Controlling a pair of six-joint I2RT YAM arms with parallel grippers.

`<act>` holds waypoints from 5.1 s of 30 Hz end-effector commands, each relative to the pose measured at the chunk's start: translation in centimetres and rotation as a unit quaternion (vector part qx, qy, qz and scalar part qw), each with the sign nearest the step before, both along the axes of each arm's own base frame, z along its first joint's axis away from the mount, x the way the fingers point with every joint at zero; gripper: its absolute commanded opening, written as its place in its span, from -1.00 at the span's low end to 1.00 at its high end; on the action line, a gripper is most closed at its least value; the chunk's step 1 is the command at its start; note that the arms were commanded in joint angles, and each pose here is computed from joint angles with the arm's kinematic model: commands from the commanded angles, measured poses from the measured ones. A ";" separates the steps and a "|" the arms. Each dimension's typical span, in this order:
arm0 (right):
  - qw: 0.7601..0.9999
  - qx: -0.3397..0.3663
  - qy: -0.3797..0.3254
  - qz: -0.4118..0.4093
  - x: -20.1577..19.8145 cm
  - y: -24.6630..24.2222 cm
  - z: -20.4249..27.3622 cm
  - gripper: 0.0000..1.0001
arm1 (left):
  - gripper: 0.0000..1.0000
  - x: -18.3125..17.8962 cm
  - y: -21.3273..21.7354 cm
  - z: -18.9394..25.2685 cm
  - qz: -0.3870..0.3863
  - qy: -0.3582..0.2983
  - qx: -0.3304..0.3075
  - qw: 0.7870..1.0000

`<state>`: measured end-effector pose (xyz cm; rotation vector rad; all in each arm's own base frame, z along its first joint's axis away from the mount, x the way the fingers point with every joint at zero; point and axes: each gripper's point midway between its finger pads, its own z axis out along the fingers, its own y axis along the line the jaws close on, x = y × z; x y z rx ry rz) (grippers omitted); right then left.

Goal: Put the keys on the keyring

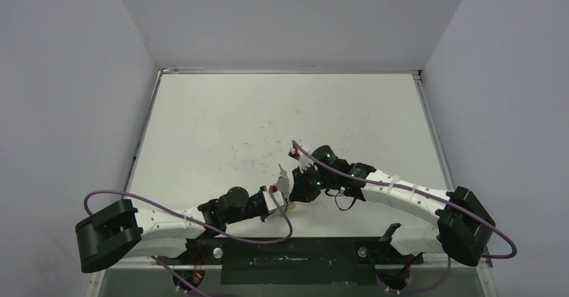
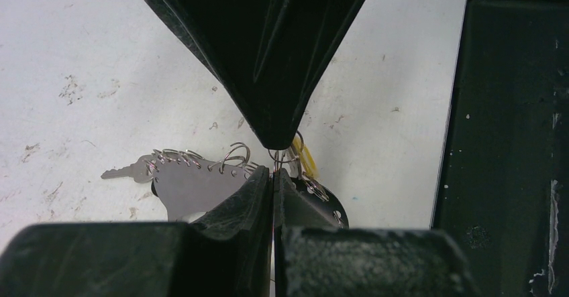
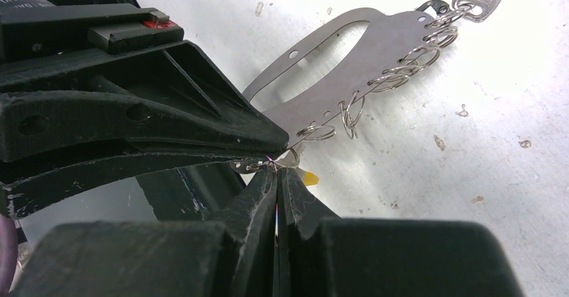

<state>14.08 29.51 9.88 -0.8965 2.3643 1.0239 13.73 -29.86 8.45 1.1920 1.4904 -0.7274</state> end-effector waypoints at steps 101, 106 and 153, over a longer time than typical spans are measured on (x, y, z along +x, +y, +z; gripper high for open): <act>0.870 0.254 -0.369 0.206 -2.3 2.7 5.6 -0.32 | -1.00 -2.3 1.7 6.2 -0.050 -0.098 -0.124 0.986; 0.872 0.249 -0.376 0.190 -1.5 3.0 6.0 -0.35 | -1.00 -2.4 1.8 6.3 -0.050 -0.098 -0.124 0.986; 0.905 0.153 -0.374 0.135 -1.7 -3.3 2.4 -0.27 | -1.00 -1.5 -3.5 0.8 -0.062 0.002 -0.100 0.993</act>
